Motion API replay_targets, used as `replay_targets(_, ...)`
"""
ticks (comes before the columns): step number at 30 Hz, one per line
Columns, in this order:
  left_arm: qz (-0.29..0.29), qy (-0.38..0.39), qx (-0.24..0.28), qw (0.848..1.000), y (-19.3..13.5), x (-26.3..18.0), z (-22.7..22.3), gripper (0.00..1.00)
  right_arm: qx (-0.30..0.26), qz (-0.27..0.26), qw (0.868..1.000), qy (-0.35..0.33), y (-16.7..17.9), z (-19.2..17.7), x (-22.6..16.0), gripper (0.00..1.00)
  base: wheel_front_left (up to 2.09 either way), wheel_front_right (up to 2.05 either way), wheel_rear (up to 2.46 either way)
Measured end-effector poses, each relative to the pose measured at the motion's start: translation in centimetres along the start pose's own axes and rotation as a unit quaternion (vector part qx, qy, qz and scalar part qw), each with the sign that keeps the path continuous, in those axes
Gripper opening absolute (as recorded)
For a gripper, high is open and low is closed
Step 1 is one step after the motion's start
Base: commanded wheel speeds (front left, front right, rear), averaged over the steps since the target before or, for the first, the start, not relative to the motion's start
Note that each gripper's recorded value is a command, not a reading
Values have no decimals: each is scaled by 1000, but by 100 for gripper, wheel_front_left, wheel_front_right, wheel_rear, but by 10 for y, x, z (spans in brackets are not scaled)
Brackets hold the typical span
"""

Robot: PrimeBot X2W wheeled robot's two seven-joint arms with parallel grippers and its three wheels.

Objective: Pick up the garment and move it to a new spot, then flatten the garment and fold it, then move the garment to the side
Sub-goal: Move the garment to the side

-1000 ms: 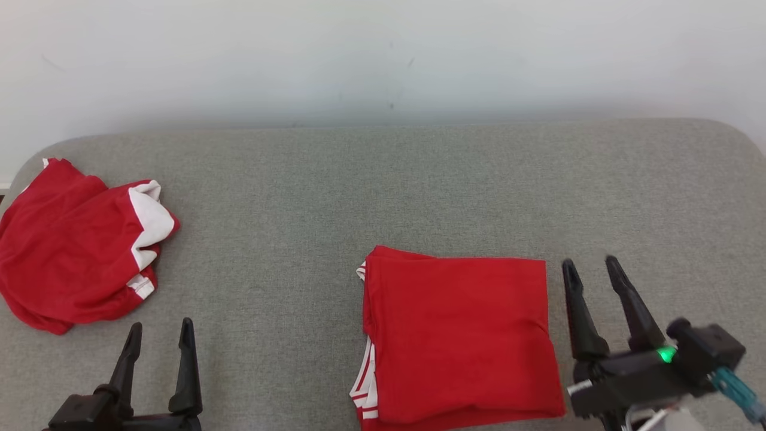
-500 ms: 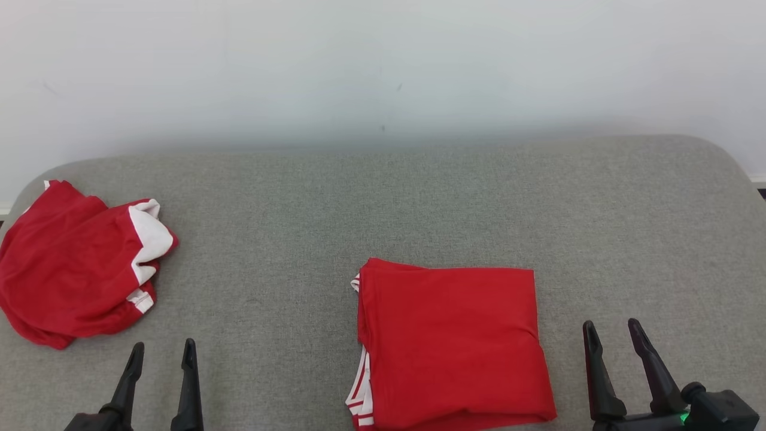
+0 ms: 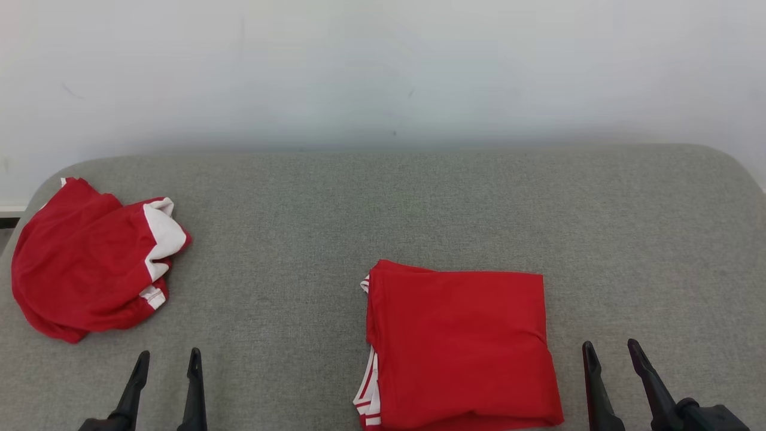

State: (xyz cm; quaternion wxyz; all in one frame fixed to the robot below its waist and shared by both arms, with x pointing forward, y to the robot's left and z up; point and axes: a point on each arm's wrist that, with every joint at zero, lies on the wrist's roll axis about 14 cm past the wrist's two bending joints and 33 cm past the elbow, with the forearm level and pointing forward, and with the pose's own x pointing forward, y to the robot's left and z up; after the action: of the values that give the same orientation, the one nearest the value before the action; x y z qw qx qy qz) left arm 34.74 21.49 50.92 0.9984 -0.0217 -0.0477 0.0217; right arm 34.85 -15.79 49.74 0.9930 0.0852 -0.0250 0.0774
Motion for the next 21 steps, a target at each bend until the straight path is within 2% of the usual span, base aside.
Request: replay_targets(21,-1,7,-2,1000,-4,-4,-4,100,-6,-1,1000,14,0,-9,-3,100,0,0,0)
